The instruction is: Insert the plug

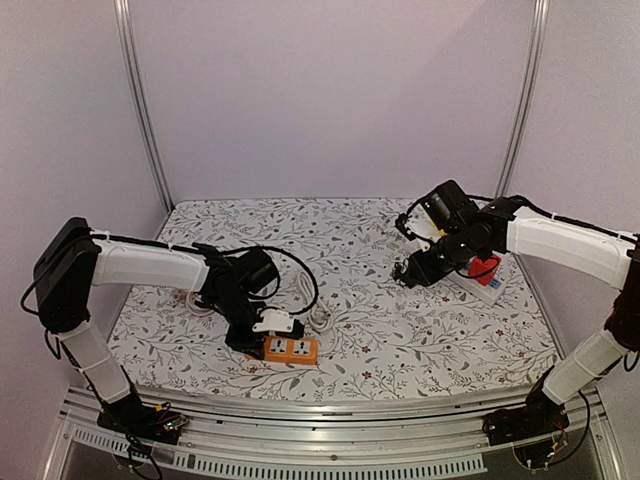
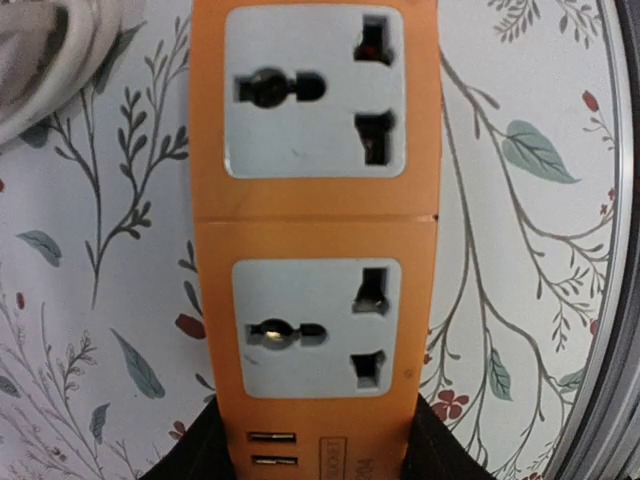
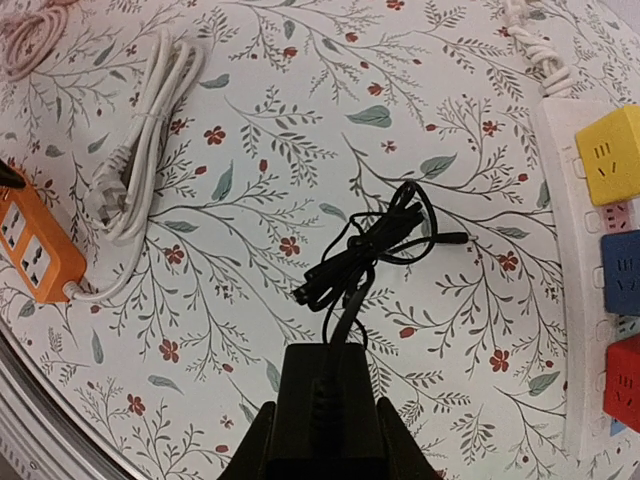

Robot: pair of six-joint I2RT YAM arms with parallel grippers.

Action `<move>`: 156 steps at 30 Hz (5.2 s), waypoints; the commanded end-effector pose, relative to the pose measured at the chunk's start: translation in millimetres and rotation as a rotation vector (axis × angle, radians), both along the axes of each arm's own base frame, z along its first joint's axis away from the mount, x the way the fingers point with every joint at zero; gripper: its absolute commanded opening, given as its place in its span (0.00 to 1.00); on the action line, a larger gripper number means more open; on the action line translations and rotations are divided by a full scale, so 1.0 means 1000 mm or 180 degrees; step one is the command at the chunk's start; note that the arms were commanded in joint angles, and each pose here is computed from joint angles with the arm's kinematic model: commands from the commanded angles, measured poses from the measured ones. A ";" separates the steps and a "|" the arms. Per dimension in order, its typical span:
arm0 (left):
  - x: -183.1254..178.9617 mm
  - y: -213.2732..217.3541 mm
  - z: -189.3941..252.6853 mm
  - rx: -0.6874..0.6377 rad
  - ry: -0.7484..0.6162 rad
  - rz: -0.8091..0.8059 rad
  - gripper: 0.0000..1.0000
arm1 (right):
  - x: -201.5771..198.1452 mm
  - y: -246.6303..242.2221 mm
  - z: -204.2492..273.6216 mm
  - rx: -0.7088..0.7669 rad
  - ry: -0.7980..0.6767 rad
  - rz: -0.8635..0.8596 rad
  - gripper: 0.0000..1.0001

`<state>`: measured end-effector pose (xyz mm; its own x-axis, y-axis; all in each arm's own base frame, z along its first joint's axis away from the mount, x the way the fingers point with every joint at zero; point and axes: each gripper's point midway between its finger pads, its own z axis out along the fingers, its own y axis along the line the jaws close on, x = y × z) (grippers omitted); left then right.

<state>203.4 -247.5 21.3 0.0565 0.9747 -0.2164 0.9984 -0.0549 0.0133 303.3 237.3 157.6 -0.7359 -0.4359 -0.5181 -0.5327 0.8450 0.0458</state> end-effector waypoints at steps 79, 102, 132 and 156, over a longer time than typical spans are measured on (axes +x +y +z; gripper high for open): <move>0.051 -0.050 0.152 -0.1654 0.0127 0.0233 0.25 | -0.087 0.174 0.115 0.1366 -0.0668 0.3138 0.00; -0.014 0.031 0.287 -0.1941 -0.0611 -0.0149 0.99 | -0.138 0.180 0.241 0.2181 -0.1320 0.3428 0.00; -0.001 -0.057 0.280 -0.2440 0.0166 0.0051 0.47 | -0.164 0.165 0.267 0.2428 -0.1706 0.3701 0.00; 0.048 0.017 0.162 -0.1196 -0.0688 0.0690 0.00 | -0.060 0.192 0.033 -0.0185 -0.1004 0.3255 0.00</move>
